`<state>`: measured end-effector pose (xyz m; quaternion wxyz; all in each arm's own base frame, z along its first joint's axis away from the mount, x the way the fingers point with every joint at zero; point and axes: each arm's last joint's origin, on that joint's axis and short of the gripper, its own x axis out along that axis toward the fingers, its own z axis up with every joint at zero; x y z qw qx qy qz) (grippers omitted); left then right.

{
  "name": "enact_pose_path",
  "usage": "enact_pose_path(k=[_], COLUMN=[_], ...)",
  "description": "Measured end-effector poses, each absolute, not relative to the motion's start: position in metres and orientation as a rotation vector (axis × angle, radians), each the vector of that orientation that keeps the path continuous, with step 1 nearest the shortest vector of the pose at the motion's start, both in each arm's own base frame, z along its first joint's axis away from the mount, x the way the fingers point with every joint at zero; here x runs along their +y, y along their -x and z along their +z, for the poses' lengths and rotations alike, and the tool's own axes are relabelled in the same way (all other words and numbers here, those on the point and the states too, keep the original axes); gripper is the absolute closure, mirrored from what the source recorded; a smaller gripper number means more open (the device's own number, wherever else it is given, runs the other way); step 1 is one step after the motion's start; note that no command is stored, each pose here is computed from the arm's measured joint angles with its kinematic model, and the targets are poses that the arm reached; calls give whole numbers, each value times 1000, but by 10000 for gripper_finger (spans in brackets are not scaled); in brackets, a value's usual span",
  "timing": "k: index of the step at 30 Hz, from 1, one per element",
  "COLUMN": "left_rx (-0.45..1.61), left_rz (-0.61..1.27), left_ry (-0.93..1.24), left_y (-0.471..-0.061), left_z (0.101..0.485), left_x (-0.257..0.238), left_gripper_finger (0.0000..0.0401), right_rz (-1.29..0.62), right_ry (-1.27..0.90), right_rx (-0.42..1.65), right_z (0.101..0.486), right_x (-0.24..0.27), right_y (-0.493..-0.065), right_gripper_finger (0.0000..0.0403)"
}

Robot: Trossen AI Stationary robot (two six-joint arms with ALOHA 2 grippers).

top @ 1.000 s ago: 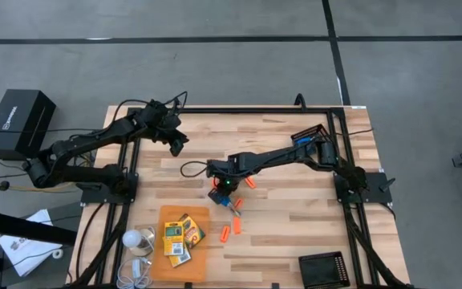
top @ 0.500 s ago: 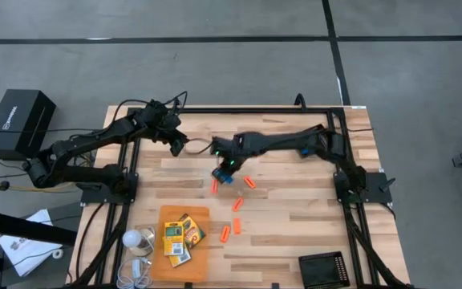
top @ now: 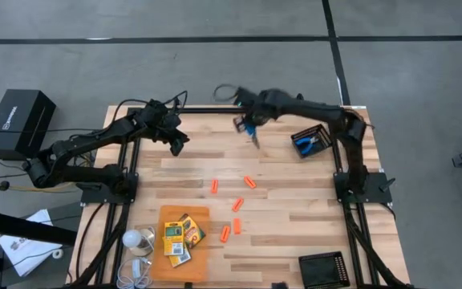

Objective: Pick & Place School Supplies
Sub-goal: Put the blue hole puncher into the top black bin

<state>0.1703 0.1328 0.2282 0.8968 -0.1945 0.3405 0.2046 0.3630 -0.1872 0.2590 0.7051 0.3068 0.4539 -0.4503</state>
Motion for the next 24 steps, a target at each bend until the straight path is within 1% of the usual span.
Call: enact_pose_path(k=[6, 11, 14, 16, 19, 24], left_rx=[699, 690, 685, 679, 660, 623], left_rz=[428, 433, 433, 433, 434, 444], left_ry=[410, 419, 416, 414, 404, 421], left_y=[-171, -171, -171, -172, -173, -174], left_z=[229, 229, 229, 230, 231, 234], left_x=[133, 133, 134, 134, 135, 136], left_gripper_finger=[309, 309, 309, 309, 309, 309], right_rz=[-1208, -1363, -1409, -1435, -1491, -1620], right_ry=[-746, -839, -920, -966, -995, -1067], right_rx=[840, 650, 484, 412, 360, 347], right_z=[287, 290, 286, 282, 277, 264], right_x=[-220, -228, -215, -202, -181, -148], right_y=[-310, -255, -226, -207, -184, -149], right_gripper_finger=[403, 403, 403, 403, 403, 403])
